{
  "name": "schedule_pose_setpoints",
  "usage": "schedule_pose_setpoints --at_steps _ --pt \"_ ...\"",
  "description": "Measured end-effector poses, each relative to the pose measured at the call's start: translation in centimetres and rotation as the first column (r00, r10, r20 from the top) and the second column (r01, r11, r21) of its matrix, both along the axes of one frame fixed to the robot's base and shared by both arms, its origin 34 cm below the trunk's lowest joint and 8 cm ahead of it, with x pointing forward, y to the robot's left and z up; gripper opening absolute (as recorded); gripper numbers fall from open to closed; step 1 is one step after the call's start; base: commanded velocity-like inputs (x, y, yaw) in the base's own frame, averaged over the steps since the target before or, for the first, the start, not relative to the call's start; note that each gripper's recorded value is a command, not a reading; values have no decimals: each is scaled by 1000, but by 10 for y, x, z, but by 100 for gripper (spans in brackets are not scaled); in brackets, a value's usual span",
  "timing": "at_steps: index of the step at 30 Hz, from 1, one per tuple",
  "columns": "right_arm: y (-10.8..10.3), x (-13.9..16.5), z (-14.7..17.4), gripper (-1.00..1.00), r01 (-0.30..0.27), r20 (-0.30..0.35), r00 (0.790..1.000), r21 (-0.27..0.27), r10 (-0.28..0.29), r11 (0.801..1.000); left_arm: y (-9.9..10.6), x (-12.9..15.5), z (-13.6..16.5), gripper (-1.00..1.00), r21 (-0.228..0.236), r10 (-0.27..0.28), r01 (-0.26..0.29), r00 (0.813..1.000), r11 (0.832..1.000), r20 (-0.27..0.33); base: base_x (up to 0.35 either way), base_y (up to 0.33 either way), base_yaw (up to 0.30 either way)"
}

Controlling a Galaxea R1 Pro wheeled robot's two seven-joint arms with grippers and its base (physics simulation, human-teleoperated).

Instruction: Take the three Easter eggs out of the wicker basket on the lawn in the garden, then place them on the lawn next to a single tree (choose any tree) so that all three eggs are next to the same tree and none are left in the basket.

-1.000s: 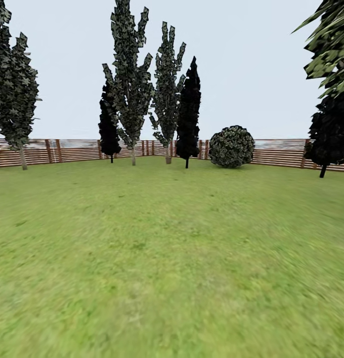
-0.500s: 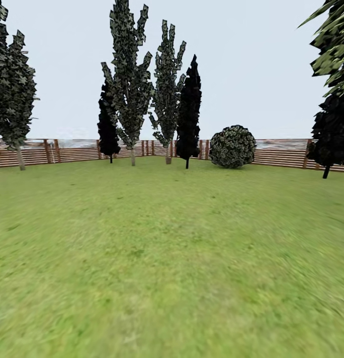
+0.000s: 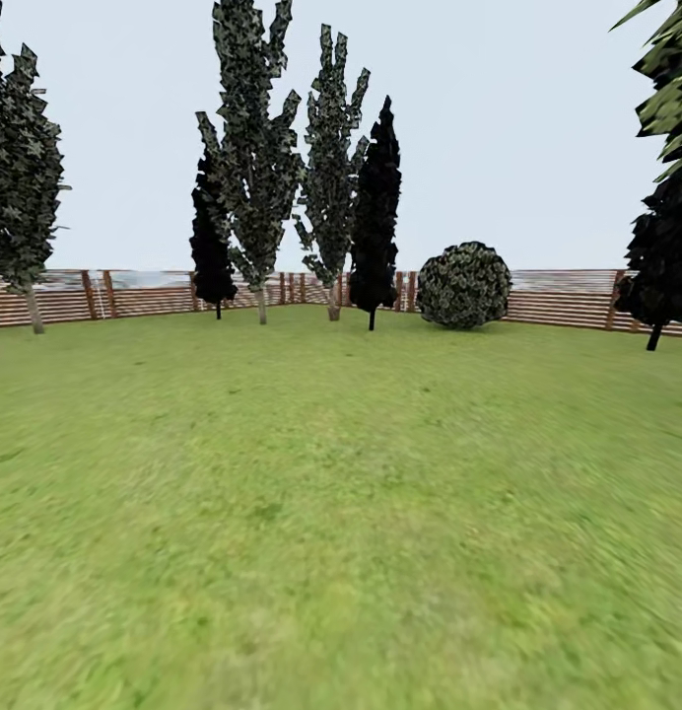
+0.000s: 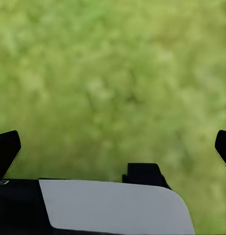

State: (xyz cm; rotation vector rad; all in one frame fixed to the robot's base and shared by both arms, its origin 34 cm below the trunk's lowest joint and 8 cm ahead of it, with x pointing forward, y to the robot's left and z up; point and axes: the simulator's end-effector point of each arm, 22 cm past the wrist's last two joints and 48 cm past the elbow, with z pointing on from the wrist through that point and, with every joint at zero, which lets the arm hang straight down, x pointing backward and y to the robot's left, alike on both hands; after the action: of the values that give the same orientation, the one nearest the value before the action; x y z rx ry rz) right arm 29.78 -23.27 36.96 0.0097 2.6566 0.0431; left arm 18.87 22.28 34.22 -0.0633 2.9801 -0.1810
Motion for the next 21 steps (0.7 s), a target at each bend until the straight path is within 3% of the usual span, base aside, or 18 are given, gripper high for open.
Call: schedule_pose_setpoints --at_steps 21 --pt "-1 -11 -5 100 1 -32 999 -2 -1 1000 0 -12 -2 100 0 1 -1 999 1000 -32 334 0 4"
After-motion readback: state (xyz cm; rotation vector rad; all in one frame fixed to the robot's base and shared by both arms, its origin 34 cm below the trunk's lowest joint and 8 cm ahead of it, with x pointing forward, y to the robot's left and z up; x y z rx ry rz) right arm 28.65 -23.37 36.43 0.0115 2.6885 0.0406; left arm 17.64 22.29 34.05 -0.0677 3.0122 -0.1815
